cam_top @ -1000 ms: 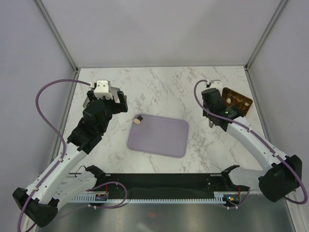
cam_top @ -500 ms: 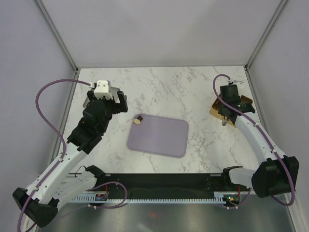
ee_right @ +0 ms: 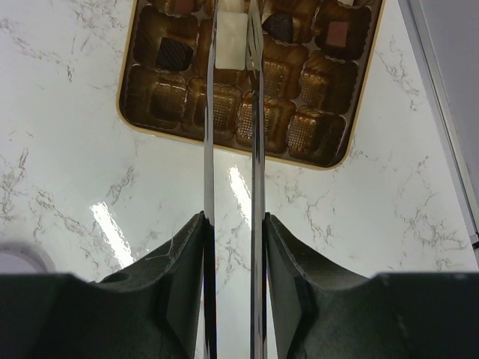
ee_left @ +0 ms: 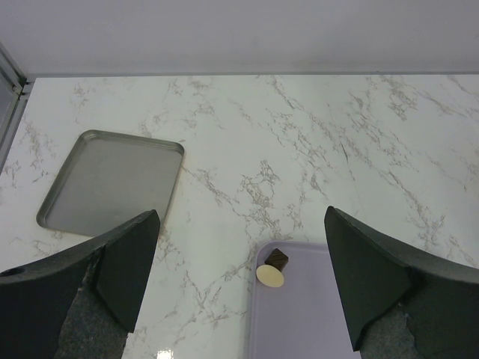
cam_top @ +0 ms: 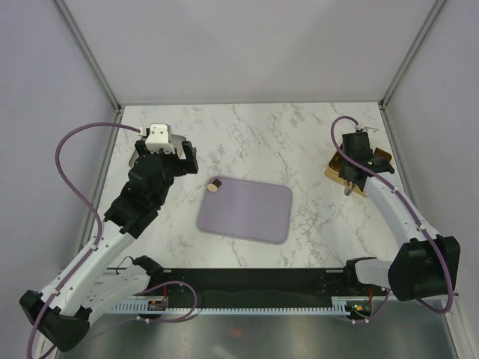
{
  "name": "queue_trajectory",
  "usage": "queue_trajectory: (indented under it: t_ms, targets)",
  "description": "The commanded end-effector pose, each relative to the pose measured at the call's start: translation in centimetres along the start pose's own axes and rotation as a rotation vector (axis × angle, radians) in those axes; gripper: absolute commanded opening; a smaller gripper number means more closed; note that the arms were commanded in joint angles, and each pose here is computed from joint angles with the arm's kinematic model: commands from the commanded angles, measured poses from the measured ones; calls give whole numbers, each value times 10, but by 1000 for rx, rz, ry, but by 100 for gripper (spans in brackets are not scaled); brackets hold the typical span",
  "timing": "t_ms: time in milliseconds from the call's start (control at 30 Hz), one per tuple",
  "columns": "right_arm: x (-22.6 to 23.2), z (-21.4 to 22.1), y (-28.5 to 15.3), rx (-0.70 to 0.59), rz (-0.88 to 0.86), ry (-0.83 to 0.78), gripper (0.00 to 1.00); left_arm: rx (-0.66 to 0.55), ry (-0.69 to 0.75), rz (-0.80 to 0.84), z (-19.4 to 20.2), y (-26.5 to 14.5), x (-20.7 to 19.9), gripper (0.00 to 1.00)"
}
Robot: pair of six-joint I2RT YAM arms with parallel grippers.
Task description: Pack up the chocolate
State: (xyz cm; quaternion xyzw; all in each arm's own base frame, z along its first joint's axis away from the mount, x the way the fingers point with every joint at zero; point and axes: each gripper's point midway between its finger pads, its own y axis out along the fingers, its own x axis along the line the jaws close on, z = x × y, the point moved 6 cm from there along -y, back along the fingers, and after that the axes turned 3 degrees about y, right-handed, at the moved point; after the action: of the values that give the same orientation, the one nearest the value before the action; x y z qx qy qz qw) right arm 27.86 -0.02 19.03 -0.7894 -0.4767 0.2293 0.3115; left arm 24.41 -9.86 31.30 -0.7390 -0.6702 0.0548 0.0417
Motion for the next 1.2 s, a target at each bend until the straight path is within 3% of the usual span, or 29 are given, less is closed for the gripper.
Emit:
queue_trajectory:
  t_ms: [0,367,667,867,1167]
  targets:
    - [2,-6,2,-31,-7,36,43,-34,12,-12,-11,0,2,100]
    - [1,-9,-3,-44,-24,44,46,-37,12,-14,-12,0,3,100]
    - [18,-14,-19,-68,-166,45,45,-32,13,-14,-11,1,2,100]
    - [61,-2,-37,-95,-316,-44,46,-29,16,-11,-10,1,2,100]
    - [156,48,-86,-124,-675,-225,46,-5,14,29,-7,7,-6,100]
